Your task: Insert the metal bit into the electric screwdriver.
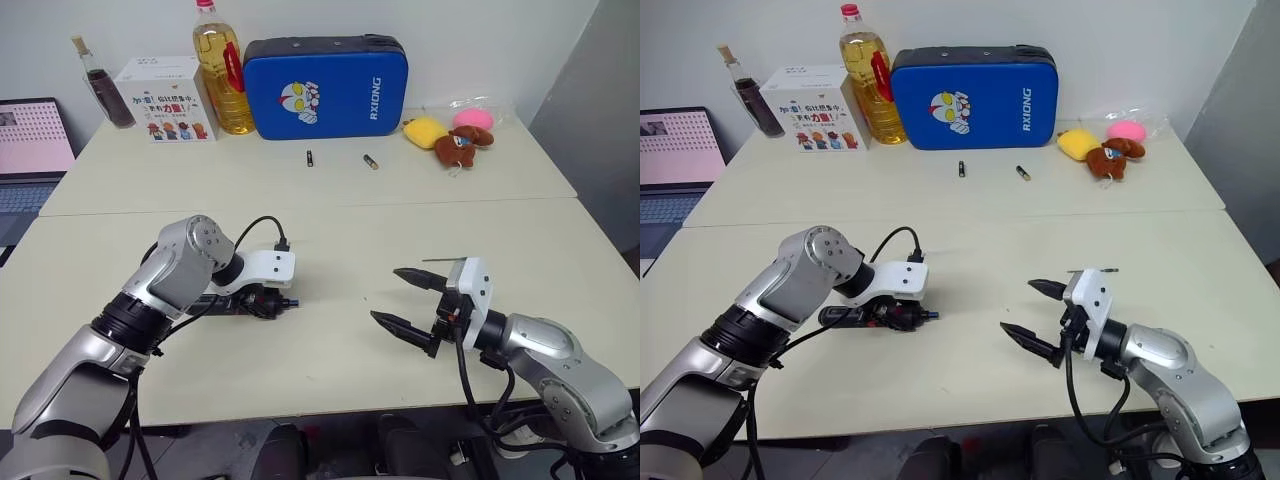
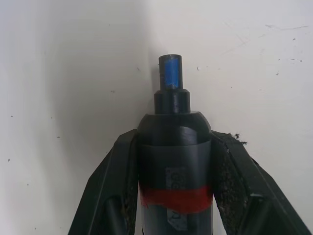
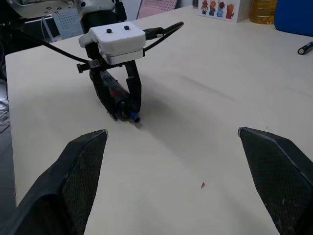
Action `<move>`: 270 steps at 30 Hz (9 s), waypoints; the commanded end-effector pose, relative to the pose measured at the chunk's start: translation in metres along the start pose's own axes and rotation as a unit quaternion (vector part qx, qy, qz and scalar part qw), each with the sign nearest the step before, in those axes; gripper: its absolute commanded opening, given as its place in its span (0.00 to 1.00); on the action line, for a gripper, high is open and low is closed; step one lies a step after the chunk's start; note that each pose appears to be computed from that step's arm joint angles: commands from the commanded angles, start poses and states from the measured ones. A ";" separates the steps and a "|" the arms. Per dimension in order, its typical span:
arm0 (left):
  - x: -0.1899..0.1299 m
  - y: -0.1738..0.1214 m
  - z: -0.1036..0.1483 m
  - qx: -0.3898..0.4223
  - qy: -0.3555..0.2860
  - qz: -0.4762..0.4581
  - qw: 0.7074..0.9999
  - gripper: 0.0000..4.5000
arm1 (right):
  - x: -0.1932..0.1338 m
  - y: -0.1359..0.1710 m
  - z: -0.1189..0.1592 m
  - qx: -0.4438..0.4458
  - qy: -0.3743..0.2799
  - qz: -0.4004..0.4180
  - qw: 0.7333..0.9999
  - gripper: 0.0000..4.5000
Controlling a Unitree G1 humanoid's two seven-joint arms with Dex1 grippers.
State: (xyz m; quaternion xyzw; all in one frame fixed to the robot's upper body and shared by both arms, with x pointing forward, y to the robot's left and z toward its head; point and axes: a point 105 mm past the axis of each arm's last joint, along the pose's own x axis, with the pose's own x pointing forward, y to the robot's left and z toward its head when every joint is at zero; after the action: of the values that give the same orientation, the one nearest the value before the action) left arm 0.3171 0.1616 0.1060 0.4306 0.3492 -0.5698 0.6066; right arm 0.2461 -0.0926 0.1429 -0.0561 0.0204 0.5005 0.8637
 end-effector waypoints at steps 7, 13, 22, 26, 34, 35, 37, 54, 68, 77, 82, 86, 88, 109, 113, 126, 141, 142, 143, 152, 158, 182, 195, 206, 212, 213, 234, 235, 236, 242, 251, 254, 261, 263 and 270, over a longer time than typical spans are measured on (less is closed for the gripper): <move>-0.025 0.034 0.053 -0.056 -0.196 0.098 0.974 0.37 | -0.006 0.002 0.023 -0.048 -0.003 0.035 0.998 1.00; -0.094 0.089 0.118 -0.105 -0.505 0.267 0.814 0.37 | 0.010 -0.035 0.081 -0.099 -0.108 -0.058 0.988 1.00; -0.073 0.091 0.106 -0.146 -0.586 0.384 0.698 0.37 | 0.033 -0.041 0.107 -0.096 -0.163 -0.094 0.978 1.00; -0.056 0.084 0.094 -0.195 -0.598 0.391 0.672 0.37 | 0.041 -0.044 0.114 -0.032 -0.191 -0.106 0.975 1.00; -0.035 0.058 0.069 -0.222 -0.559 0.400 0.692 0.37 | 0.033 -0.065 0.079 -0.010 -0.098 -0.141 0.985 1.00; -0.033 0.056 0.067 -0.224 -0.555 0.401 0.693 0.37 | 0.031 -0.068 0.077 -0.009 -0.093 -0.143 0.985 1.00; -0.031 0.054 0.063 -0.228 -0.549 0.403 0.696 0.37 | 0.028 -0.073 0.073 -0.014 -0.073 -0.147 0.986 1.00; -0.030 0.057 0.081 -0.216 -0.557 0.397 0.696 0.37 | -0.065 -0.175 -0.002 -0.179 0.396 0.028 0.900 1.00; -0.031 0.053 0.071 -0.225 -0.551 0.421 0.684 0.37 | -0.045 -0.190 -0.015 -0.192 0.514 0.125 0.827 1.00; -0.032 0.049 0.064 -0.233 -0.545 0.434 0.679 0.37 | -0.041 -0.192 -0.030 -0.178 0.530 0.110 0.822 0.93; -0.031 0.048 0.067 -0.233 -0.546 0.430 0.680 0.37 | -0.036 -0.188 -0.036 -0.180 0.527 0.124 0.821 0.73; -0.030 0.049 0.069 -0.230 -0.548 0.427 0.682 0.37 | -0.038 -0.184 -0.041 -0.178 0.533 0.143 0.815 0.48; -0.030 0.049 0.070 -0.229 -0.548 0.425 0.683 0.37 | -0.038 -0.183 -0.043 -0.177 0.532 0.146 0.815 0.39; -0.032 0.049 0.074 -0.223 -0.556 0.423 0.680 0.37 | -0.010 -0.185 0.028 -0.128 0.337 0.092 0.928 0.01; -0.034 0.050 0.077 -0.220 -0.556 0.423 0.681 0.37 | 0.018 -0.161 0.091 -0.069 0.165 0.082 0.980 0.01; -0.077 0.066 0.136 -0.162 -0.624 0.402 0.651 0.37 | 0.073 -0.108 0.189 0.046 -0.163 -0.071 0.983 0.01; -0.034 0.073 0.135 -0.202 -0.607 0.408 0.652 0.37 | 0.097 -0.087 0.177 0.071 -0.250 -0.146 0.955 0.01; -0.033 0.073 0.135 -0.202 -0.605 0.408 0.653 0.37 | 0.098 -0.086 0.175 0.073 -0.250 -0.148 0.954 0.01; -0.033 0.073 0.135 -0.202 -0.604 0.409 0.654 0.37 | 0.098 -0.086 0.174 0.073 -0.250 -0.149 0.954 0.01; -0.031 0.077 0.137 -0.199 -0.595 0.418 0.657 0.37 | 0.098 -0.077 0.171 0.074 -0.254 -0.139 0.954 0.01; -0.030 0.064 0.151 -0.184 -0.626 0.360 0.667 0.37 | 0.078 -0.071 0.168 0.058 -0.255 -0.047 0.964 0.01; -0.024 0.040 0.157 -0.125 -0.616 0.272 0.729 0.37 | 0.042 -0.076 0.147 0.068 -0.198 -0.003 0.978 0.01; -0.025 0.042 0.156 -0.126 -0.617 0.277 0.726 0.37 | 0.041 -0.080 0.135 0.068 -0.185 -0.019 0.980 0.01; -0.027 0.041 0.156 -0.123 -0.618 0.274 0.726 0.37 | 0.045 -0.078 0.129 0.072 -0.183 -0.018 0.980 0.01; -0.027 0.040 0.157 -0.123 -0.618 0.274 0.726 0.37 | 0.047 -0.078 0.126 0.073 -0.180 -0.019 0.981 0.01; -0.028 0.040 0.157 -0.123 -0.619 0.274 0.726 0.37 | 0.047 -0.079 0.125 0.073 -0.179 -0.020 0.981 0.01; -0.028 0.036 0.157 -0.122 -0.623 0.268 0.725 0.37 | 0.047 -0.083 0.122 0.072 -0.179 -0.030 0.981 0.01; -0.028 0.036 0.158 -0.121 -0.623 0.267 0.725 0.37 | 0.047 -0.083 0.122 0.073 -0.179 -0.030 0.981 0.01; -0.028 0.036 0.158 -0.121 -0.624 0.266 0.725 0.37 | 0.047 -0.083 0.122 0.073 -0.179 -0.030 0.981 0.01; -0.028 0.035 0.157 -0.121 -0.624 0.264 0.725 0.37 | 0.047 -0.083 0.121 0.075 -0.178 -0.028 0.981 0.01; -0.031 0.027 0.158 -0.118 -0.634 0.239 0.726 0.37 | 0.047 -0.074 0.115 0.074 -0.163 -0.006 0.984 0.01; -0.033 0.018 0.157 -0.113 -0.639 0.209 0.732 0.37 | 0.044 -0.067 0.111 0.071 -0.147 0.017 0.986 0.01; -0.044 0.009 0.159 -0.107 -0.647 0.184 0.732 0.37 | 0.038 -0.055 0.110 0.067 -0.131 0.051 0.988 0.01; -0.043 0.008 0.159 -0.104 -0.645 0.181 0.735 0.37 | 0.036 -0.052 0.111 0.067 -0.128 0.057 0.988 0.01; -0.043 0.005 0.160 -0.104 -0.649 0.179 0.732 0.37 | 0.026 -0.050 0.104 0.071 -0.111 0.056 0.990 0.01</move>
State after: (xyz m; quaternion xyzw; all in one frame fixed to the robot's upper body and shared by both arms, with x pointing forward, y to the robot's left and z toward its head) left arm 0.3159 0.0316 0.1722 -0.0541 -0.0847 -0.5441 0.8330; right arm 0.3077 -0.0838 0.2514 0.0648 -0.0494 0.5336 0.8418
